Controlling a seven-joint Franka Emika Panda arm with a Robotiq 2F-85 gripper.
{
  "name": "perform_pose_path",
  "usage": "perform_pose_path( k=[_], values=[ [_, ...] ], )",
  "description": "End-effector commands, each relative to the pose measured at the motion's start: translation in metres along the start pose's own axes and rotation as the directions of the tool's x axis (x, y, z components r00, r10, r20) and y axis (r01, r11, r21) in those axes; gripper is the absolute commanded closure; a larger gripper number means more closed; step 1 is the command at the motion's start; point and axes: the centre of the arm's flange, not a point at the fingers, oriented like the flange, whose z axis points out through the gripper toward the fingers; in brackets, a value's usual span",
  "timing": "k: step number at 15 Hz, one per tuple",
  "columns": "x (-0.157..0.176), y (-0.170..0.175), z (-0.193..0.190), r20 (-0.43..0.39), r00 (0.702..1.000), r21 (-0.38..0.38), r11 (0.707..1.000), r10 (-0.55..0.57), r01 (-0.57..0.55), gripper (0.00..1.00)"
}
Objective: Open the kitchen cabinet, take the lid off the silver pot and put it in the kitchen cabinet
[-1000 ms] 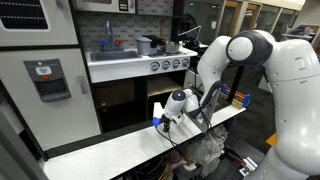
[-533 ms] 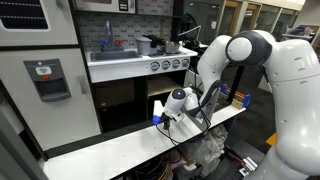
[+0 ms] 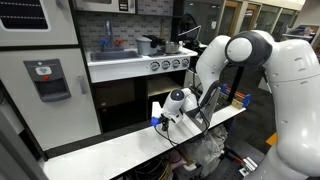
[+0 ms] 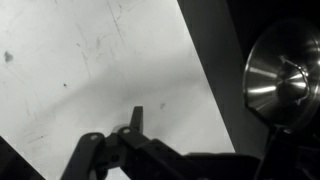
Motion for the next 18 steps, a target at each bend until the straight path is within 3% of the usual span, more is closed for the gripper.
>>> perform_pose_path(
  k=[1,6,18],
  values=[
    [-0.030,-0.033,-0.046,0.005,0.999,-0.046,0.998,-0.036,0.036,0.00],
    [-0.025,-0.009,-0.046,0.010,0.998,-0.064,0.996,-0.061,0.061,0.00],
    [-0.018,-0.027,-0.005,0.004,0.999,-0.060,0.997,-0.053,0.053,0.00]
  ],
)
